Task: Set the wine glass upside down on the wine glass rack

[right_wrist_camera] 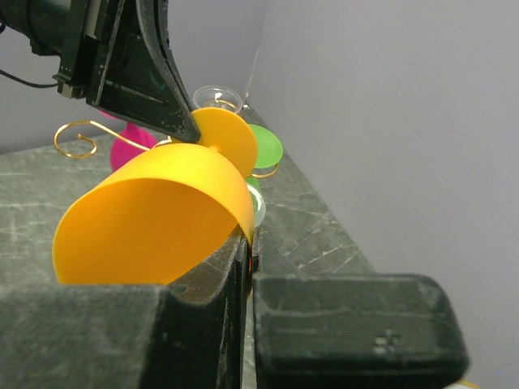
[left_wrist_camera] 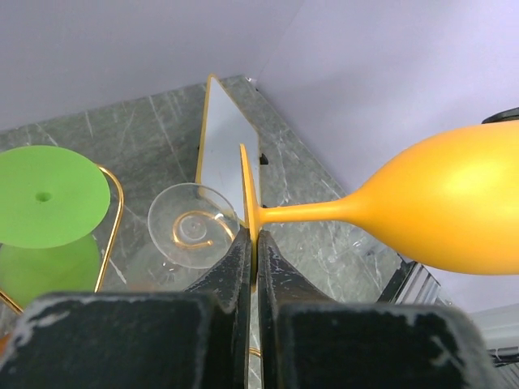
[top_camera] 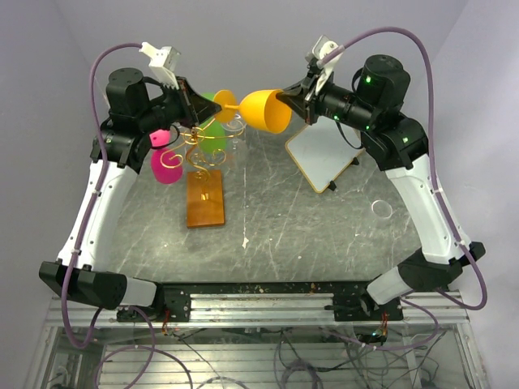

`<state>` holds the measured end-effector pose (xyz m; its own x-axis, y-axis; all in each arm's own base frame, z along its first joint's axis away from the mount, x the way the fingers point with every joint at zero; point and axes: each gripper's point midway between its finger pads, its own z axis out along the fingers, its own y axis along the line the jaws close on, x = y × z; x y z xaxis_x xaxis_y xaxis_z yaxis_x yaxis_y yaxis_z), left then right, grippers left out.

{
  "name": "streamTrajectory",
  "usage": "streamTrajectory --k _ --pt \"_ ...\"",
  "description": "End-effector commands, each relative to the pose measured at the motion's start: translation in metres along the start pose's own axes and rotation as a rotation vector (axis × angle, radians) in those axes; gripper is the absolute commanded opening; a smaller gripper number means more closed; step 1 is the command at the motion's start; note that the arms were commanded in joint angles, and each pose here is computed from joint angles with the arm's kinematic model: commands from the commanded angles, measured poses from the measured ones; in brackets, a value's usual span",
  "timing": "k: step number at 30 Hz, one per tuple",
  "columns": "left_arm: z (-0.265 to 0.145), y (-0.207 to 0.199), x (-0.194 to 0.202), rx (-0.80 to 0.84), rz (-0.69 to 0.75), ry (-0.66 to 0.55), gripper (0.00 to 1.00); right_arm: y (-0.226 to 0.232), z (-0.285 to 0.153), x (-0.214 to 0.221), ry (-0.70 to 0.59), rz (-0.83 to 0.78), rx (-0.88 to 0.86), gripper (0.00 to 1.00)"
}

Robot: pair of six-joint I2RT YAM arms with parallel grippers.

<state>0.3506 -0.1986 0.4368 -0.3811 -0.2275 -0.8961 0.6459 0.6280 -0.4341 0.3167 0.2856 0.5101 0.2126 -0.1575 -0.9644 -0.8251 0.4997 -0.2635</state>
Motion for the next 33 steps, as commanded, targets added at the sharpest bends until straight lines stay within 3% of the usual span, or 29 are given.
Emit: streamTrajectory --k 1,7,12,13,16,27,33 --pt "-0.008 -0.015 -0.016 0.049 0.06 -0.044 0.07 0.007 -0.008 -0.009 -0.024 -0.042 -0.028 0.01" --pt "-0.017 -0.011 -0.026 -0.013 0.096 -0.08 0.07 0.007 -0.013 0.004 0.012 -0.066 -0.011 0.28" --pt "-0.024 -0.009 -0.036 -0.058 0.141 -0.106 0.07 0.009 -0.02 0.011 0.036 -0.086 -0.011 0.57" --pt "-0.026 -0.009 -0.037 -0.068 0.155 -0.109 0.07 0.01 -0.023 0.011 0.038 -0.092 -0.013 0.68" --pt "-0.031 -0.009 -0.041 -0.089 0.199 -0.115 0.07 0.011 -0.032 0.01 0.042 -0.112 -0.017 0.8" --pt "-0.051 -0.007 -0.052 -0.165 0.324 -0.13 0.07 0.016 -0.062 0.02 0.061 -0.126 -0.052 0.86" --pt "-0.07 -0.019 -0.051 -0.149 0.51 -0.095 0.07 0.005 -0.074 0.03 0.076 -0.102 -0.028 0.86"
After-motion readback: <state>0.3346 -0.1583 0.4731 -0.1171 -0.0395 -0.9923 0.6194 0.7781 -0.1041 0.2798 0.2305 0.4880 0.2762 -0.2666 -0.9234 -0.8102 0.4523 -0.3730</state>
